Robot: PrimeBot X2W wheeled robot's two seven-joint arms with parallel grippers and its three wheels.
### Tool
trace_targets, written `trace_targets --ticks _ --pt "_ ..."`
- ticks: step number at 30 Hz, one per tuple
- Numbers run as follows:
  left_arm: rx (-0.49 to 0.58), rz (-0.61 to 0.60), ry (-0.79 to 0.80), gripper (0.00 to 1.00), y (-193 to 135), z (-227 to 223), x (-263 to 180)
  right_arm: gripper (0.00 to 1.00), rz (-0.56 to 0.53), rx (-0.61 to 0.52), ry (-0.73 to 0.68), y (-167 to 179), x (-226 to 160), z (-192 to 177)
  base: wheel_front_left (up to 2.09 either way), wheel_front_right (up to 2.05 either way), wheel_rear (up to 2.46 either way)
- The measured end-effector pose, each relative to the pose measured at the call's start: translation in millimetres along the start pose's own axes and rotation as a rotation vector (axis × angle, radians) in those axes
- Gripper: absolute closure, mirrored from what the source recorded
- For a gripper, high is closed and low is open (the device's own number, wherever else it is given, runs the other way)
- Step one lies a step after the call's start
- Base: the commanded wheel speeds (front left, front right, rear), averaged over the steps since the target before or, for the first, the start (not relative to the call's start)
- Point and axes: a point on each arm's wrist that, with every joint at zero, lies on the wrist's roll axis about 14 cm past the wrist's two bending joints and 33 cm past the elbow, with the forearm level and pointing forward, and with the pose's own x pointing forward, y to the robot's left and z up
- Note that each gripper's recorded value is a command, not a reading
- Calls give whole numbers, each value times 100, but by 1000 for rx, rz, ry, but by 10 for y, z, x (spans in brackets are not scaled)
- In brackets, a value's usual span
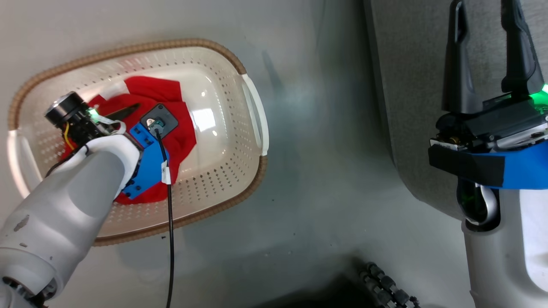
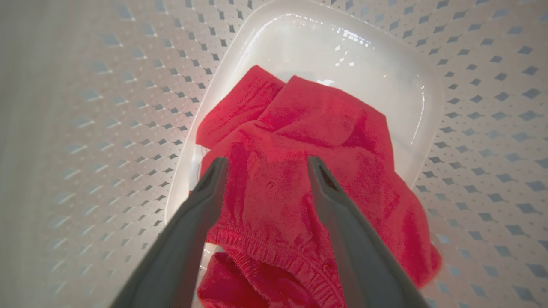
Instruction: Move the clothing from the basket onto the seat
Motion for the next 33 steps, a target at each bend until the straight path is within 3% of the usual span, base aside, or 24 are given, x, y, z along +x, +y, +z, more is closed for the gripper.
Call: trace_targets --ticks 7,19,21,33 --pt "6 -51 139 0 -112 -423 291 0 4 -16 28 -15 16 -212 0 0 0" --pt "10 -62 252 0 -112 -743 503 0 -6 -38 67 -64 -25 -435 0 0 0" --pt "27 -65 256 100 -134 -725 500 0 -5 -41 66 -60 -19 -438 0 0 0" --pt "-16 -47 182 100 -167 -370 360 0 4 -39 19 -2 36 -259 0 0 0"
